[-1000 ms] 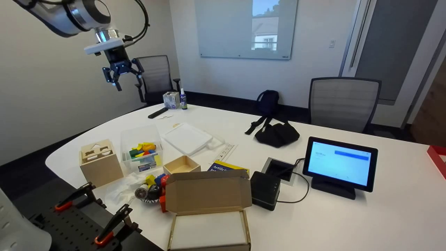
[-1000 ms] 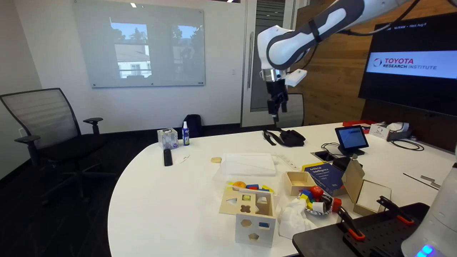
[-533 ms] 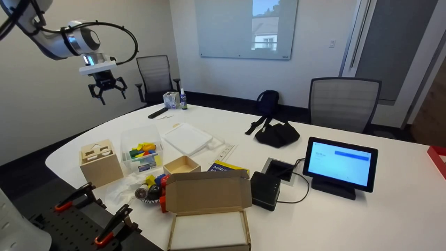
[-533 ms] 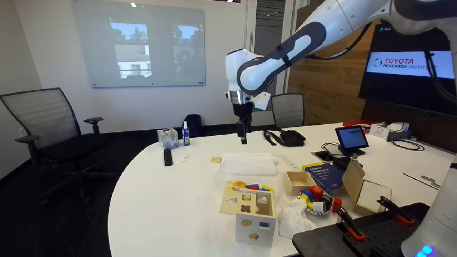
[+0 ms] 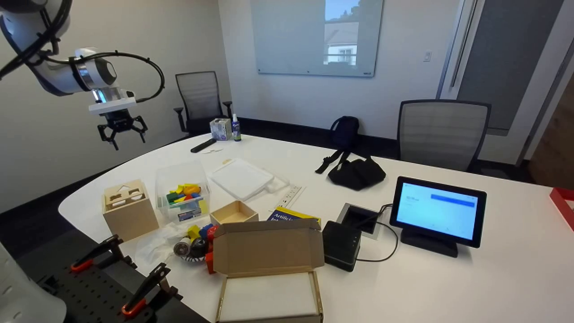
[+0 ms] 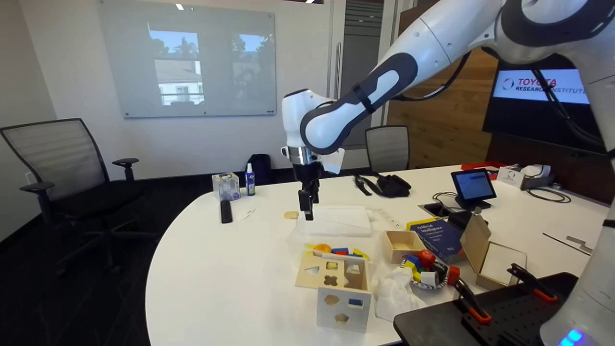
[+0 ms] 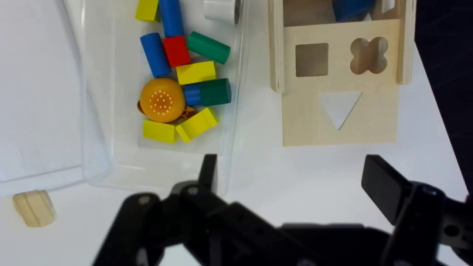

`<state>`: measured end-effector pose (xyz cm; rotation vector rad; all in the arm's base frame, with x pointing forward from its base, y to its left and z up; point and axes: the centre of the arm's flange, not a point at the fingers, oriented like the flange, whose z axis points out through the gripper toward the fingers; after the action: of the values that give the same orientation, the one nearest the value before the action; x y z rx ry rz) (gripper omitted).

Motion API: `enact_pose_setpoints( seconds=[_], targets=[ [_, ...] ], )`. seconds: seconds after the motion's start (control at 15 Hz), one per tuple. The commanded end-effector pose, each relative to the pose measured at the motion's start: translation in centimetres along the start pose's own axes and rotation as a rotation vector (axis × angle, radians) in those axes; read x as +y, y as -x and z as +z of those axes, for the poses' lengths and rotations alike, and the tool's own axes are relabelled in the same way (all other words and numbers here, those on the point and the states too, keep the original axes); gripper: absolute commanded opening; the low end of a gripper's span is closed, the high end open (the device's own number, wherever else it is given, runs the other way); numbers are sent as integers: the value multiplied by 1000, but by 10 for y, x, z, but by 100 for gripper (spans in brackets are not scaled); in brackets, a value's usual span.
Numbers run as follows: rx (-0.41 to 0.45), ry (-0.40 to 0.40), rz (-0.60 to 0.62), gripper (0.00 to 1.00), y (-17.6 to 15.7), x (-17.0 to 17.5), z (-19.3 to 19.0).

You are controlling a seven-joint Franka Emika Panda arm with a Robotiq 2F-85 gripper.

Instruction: Close the cube-shaped object

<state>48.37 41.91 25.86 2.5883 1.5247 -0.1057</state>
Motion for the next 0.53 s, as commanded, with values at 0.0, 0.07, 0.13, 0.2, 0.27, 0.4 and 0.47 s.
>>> enact_pose_setpoints(
  seconds=[0.0,0.07,0.13,0.2,0.27,0.4,0.47],
  targets=[
    [44,-20,47,100,-17,-23,23],
    [50,-31,64,100,-19,-29,31],
    [51,-39,82,100,-21,-33,38],
    [56,-52,94,100,-21,-38,46],
    [54,-60,107,100,-21,-41,52],
    [59,-83,100,100,-23,-43,67],
    [53,-92,86,100,-24,-44,74]
  ],
)
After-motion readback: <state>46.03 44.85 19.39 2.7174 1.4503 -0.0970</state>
